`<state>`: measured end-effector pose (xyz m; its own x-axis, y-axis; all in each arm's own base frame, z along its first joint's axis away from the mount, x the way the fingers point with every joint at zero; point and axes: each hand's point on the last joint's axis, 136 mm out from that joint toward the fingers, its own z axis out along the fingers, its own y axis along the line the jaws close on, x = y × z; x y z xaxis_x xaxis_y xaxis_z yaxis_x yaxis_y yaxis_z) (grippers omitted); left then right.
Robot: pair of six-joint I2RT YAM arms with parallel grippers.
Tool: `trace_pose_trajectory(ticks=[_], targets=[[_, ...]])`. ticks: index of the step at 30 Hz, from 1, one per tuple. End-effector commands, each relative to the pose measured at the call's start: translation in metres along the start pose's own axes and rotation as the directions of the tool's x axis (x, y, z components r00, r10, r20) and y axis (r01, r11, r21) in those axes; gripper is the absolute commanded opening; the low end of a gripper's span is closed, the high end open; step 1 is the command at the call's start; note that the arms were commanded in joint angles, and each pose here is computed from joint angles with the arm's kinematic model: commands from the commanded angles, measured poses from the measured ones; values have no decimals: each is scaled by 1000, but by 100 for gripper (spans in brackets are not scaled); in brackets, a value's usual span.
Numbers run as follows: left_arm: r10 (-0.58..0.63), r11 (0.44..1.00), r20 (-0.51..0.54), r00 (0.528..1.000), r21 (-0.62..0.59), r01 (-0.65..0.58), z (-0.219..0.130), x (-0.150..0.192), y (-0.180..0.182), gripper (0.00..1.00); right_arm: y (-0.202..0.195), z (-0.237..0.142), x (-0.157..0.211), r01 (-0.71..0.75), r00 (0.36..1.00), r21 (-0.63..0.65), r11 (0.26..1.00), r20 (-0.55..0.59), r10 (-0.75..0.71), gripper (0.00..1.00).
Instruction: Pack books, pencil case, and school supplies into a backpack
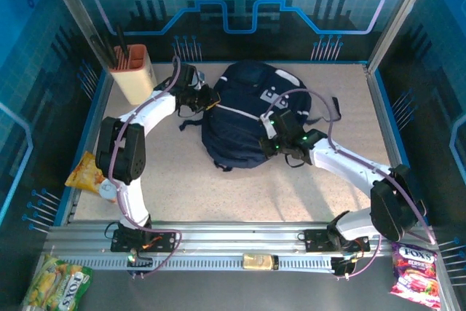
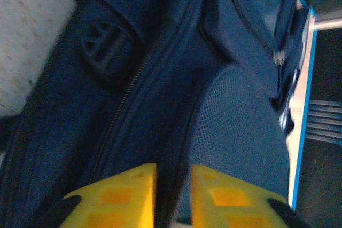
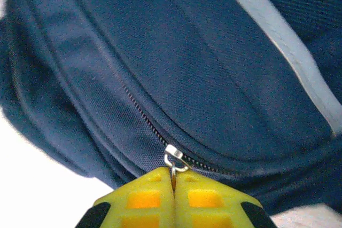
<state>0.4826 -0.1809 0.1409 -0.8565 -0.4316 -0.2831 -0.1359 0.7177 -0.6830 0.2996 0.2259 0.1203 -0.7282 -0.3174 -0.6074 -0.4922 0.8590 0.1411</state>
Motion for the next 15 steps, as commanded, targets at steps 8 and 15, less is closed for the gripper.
trace_pose_trajectory(ticks=[8,15], targets=[[-108,992,116,987,-58,115,-59,7,26,51,69,40,-63,7,996,-231,973,86,13,0],[-183,980,-12,983,79,183,-31,44,-3,52,79,44,-66,19,997,-271,962,77,3,0]])
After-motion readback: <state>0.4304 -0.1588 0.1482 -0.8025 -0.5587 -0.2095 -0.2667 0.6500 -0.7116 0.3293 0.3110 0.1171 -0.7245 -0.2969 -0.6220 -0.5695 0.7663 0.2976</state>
